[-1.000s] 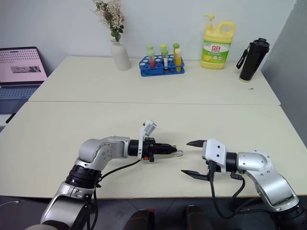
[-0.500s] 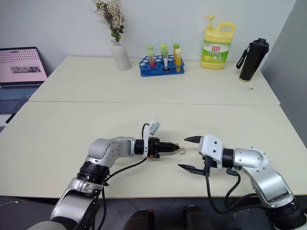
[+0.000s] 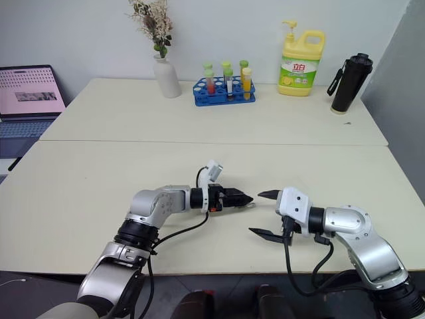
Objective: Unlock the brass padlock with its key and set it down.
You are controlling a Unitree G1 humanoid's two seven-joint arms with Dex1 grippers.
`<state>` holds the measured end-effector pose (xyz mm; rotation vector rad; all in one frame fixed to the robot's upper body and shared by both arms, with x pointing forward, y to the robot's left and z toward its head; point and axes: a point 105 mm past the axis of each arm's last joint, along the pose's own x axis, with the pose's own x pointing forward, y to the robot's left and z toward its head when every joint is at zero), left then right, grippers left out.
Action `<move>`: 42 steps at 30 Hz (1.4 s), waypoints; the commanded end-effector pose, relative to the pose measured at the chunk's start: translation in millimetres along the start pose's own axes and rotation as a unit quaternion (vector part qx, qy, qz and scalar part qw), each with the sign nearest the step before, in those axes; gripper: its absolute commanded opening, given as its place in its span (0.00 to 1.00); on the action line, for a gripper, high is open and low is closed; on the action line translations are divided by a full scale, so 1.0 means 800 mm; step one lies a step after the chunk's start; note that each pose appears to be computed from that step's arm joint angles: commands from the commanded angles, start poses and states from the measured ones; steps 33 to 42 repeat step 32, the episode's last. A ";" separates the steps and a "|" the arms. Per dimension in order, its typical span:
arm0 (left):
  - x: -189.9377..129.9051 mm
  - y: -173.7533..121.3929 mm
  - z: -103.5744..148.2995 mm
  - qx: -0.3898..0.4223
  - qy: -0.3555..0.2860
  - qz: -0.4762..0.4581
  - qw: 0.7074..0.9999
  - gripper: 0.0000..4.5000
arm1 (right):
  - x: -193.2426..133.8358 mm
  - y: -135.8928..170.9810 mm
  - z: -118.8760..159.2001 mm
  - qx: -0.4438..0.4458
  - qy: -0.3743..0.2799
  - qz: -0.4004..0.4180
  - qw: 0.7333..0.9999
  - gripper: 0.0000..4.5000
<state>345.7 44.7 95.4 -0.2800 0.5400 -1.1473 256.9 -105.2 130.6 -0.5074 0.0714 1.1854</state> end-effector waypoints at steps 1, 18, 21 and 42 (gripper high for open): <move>-0.018 0.000 0.044 0.080 -0.057 0.027 0.995 0.99 | -0.008 -0.004 0.013 -0.015 -0.010 -0.012 1.000 1.00; -0.166 -0.064 0.028 0.403 0.001 0.083 0.911 0.99 | -0.046 -0.023 -0.011 0.011 0.036 -0.028 0.999 1.00; -0.170 -0.068 0.006 0.382 0.028 0.069 0.921 0.99 | -0.050 -0.020 -0.019 0.020 0.051 -0.007 0.998 1.00; -0.169 -0.068 -0.017 0.380 0.052 0.059 0.921 0.99 | -0.044 -0.021 -0.021 0.016 0.054 0.022 0.998 1.00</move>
